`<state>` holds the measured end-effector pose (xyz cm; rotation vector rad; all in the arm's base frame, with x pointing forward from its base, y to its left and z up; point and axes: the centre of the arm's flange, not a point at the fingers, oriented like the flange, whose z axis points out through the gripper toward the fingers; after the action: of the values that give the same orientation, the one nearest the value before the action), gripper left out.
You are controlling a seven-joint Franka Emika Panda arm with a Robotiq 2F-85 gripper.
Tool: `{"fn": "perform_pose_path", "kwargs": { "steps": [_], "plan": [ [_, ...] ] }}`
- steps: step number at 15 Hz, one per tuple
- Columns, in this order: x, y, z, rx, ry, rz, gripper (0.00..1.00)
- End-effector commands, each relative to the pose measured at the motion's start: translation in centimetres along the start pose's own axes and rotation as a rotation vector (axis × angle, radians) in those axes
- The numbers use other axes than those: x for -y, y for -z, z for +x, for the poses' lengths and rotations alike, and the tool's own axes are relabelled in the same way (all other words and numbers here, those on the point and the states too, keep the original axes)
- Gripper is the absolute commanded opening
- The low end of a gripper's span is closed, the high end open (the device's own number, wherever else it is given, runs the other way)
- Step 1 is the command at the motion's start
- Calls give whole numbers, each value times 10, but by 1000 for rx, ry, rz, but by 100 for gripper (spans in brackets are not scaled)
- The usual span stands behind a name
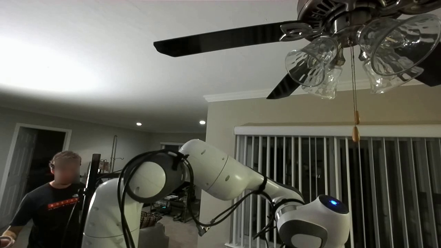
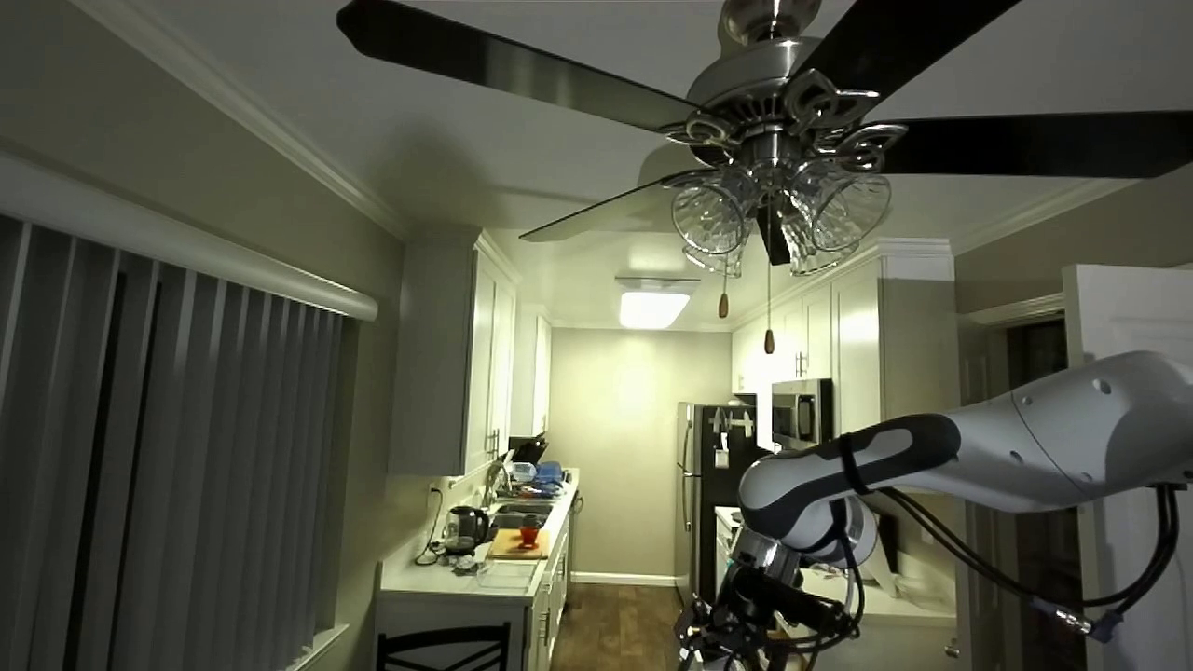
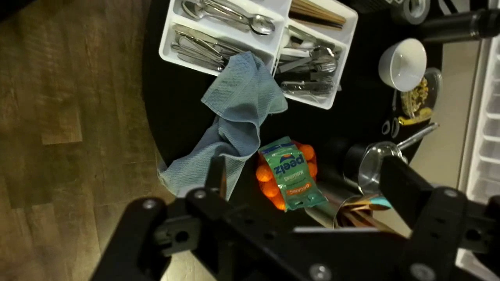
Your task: Pull the long rope dangling from the lights downwards
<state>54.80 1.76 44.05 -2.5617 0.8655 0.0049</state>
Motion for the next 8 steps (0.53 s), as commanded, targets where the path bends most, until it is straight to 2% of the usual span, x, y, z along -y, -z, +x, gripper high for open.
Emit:
{"fn": "perform_pose_path", "kwargs": {
  "steps": [1,8],
  "plan": [
    [-8,10,1,-49,-163,99,100],
    [-1,44,1,-150,-421,290,100]
  ]
}}
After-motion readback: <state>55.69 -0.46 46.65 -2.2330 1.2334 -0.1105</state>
